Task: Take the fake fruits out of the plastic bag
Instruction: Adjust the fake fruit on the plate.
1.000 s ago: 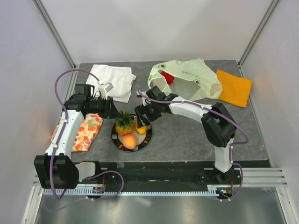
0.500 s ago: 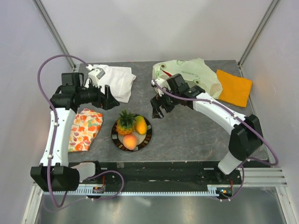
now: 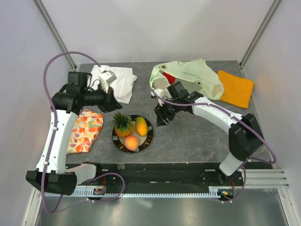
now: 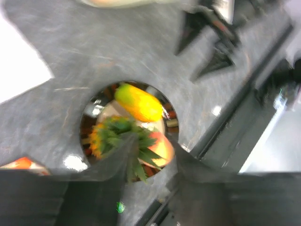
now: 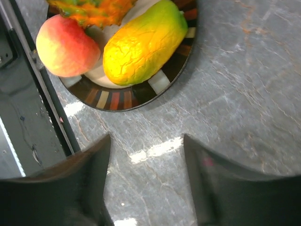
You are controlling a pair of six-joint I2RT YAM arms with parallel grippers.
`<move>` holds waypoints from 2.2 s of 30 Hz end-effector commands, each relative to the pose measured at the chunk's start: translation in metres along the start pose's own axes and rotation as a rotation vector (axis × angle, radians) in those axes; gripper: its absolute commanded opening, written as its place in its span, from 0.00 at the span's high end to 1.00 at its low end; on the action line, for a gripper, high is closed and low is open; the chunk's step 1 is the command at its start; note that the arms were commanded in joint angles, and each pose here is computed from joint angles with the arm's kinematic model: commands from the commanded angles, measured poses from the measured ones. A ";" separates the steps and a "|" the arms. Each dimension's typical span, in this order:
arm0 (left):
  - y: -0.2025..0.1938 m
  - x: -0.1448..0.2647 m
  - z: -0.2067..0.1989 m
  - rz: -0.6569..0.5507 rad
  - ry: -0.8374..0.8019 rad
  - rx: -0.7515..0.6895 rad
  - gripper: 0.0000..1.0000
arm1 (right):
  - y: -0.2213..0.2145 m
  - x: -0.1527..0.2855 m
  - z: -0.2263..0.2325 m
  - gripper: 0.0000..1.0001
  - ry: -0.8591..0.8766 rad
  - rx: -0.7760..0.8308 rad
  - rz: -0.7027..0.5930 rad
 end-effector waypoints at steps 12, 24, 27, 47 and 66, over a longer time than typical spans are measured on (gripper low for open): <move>-0.096 -0.049 -0.049 0.394 -0.215 -0.390 0.98 | -0.014 -0.085 0.029 0.63 0.328 0.070 0.040; -0.121 -0.066 -0.047 0.470 -0.178 -0.562 0.98 | 0.007 -0.117 0.008 0.61 0.297 -0.002 0.008; -0.123 -0.072 -0.045 0.461 -0.174 -0.602 0.98 | 0.011 -0.123 0.005 0.61 0.297 -0.029 -0.001; -0.135 -0.118 -0.031 0.473 -0.166 -0.750 0.98 | 0.001 -0.077 -0.005 0.55 0.212 -0.046 0.024; -0.175 -0.156 -0.001 0.619 -0.116 -0.796 0.98 | -0.004 0.000 -0.017 0.48 0.000 -0.096 0.001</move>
Point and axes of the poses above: each gripper's point midway between its finger pads, its own x axis back along the fingers, its own z axis along the line the jaws close on, y = z × x, the point moved 6 cm from there along x, back along the fingers, and after that the axes turned 13 degrees about x, right-handed, at the moved point
